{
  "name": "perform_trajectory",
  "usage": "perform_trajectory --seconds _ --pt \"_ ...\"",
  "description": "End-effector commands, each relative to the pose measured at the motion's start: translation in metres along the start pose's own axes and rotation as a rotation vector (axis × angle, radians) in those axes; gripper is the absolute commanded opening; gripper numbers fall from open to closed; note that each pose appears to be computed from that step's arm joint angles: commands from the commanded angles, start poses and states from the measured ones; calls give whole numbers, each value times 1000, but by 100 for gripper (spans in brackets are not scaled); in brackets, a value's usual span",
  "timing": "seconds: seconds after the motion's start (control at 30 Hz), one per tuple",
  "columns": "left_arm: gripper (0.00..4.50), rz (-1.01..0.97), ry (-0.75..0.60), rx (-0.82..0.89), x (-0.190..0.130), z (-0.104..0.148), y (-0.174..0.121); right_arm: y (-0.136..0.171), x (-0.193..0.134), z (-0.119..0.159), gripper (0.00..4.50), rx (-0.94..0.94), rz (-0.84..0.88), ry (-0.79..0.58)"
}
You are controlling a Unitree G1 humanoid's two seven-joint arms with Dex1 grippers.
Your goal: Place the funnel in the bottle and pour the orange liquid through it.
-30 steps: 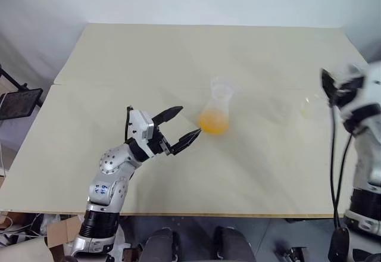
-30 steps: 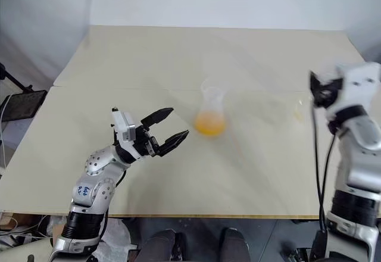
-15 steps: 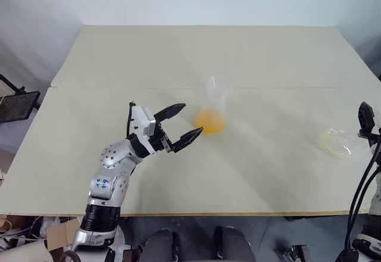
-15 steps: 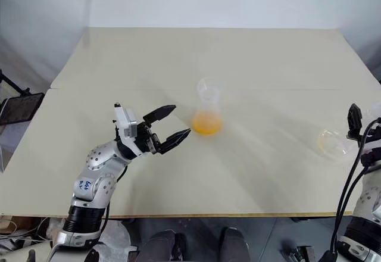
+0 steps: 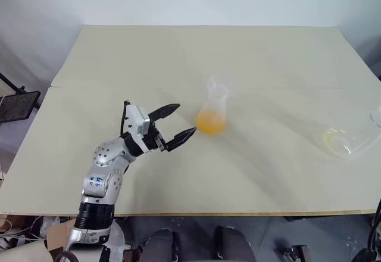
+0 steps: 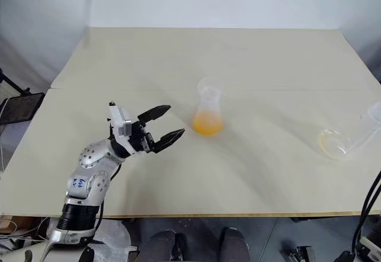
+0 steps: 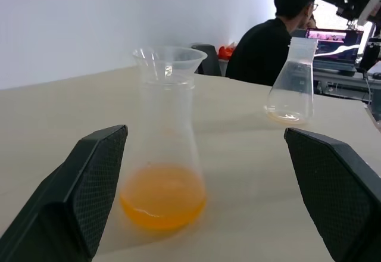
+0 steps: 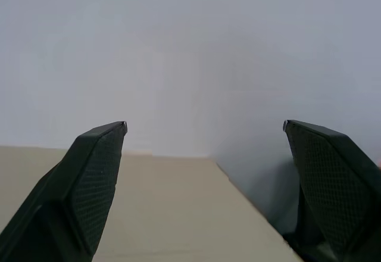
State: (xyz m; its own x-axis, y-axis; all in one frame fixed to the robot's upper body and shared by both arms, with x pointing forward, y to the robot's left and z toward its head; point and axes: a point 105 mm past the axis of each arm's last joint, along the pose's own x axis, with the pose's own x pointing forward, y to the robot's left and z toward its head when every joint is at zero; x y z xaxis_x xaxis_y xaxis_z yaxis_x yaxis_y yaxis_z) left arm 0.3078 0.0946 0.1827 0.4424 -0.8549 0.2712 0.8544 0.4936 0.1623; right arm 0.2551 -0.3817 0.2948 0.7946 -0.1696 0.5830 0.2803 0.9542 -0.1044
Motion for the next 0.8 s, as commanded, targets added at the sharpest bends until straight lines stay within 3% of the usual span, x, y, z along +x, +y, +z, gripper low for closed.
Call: perform_trajectory --seconds 0.03,0.1,0.23,0.4,0.53,0.8 --pt "450 -17 18 30 -20 9 5 91 3 26 444 52 543 -67" --pt "450 -33 64 42 -31 7 7 120 -13 15 444 121 722 -3" --pt "450 -42 154 73 -53 4 11 153 -58 -5 444 76 1041 100" --pt "450 -45 275 126 -78 -4 10 159 -110 -26 444 75 1312 217" --pt "450 -51 327 163 -89 -6 9 147 -137 -39 444 59 1392 293" --pt "450 -20 316 180 -91 -1 15 144 -153 -46 444 91 1426 337"
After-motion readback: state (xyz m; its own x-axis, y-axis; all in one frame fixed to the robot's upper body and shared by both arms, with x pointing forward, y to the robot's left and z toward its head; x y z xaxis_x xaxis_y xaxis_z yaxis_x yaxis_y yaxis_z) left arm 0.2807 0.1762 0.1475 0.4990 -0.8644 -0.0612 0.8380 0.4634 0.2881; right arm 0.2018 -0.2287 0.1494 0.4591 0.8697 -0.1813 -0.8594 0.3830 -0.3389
